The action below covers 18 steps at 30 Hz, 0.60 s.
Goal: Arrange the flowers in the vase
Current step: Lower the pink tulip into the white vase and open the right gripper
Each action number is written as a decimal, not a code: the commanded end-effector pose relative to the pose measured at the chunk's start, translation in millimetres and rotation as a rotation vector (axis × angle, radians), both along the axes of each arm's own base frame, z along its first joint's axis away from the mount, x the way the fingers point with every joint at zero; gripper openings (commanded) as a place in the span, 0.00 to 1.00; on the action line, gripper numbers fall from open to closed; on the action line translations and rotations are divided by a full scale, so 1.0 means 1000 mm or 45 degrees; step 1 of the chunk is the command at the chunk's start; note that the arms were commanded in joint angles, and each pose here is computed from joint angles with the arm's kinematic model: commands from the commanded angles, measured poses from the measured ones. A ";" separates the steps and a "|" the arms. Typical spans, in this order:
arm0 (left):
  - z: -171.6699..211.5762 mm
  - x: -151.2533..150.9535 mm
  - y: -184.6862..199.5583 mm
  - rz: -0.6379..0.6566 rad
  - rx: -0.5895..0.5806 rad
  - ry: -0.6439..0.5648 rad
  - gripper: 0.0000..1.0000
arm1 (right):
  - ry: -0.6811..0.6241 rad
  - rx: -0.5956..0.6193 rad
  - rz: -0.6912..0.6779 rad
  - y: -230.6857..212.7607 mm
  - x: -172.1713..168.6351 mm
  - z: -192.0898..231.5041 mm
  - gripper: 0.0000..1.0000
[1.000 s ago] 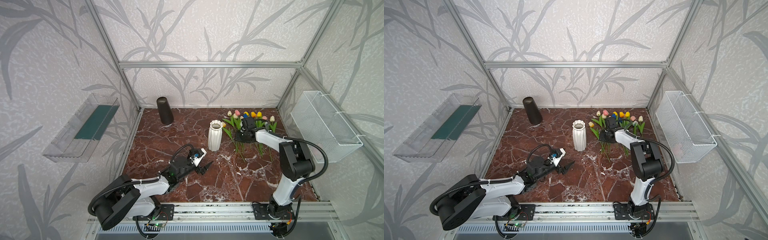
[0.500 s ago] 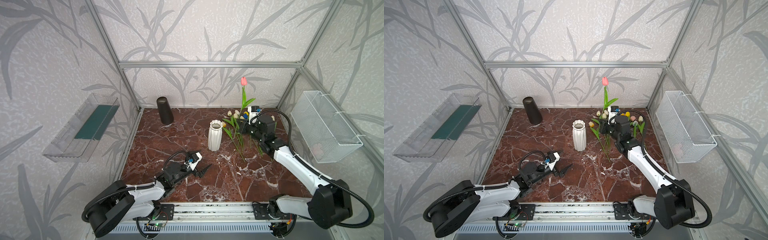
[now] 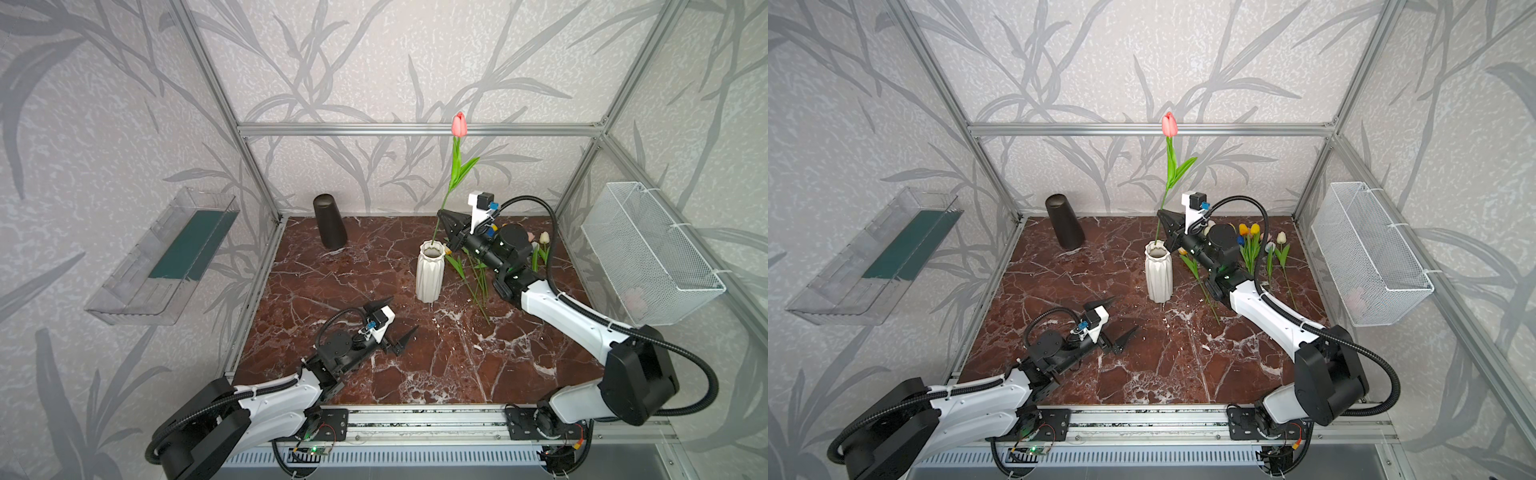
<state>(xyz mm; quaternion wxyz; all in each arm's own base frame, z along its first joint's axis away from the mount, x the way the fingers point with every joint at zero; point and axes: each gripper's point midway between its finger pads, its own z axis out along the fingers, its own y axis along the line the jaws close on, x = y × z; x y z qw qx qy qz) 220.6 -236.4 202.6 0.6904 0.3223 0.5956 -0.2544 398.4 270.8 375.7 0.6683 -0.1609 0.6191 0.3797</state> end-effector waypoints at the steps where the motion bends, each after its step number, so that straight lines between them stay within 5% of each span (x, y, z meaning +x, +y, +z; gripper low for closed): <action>1: 0.010 0.004 0.018 0.124 -0.036 -0.048 1.00 | -0.111 0.022 -0.019 0.005 0.002 0.015 0.00; 18: 0.010 0.003 0.028 0.172 -0.017 -0.070 0.99 | -0.151 -0.230 -0.003 0.009 -0.019 -0.051 0.00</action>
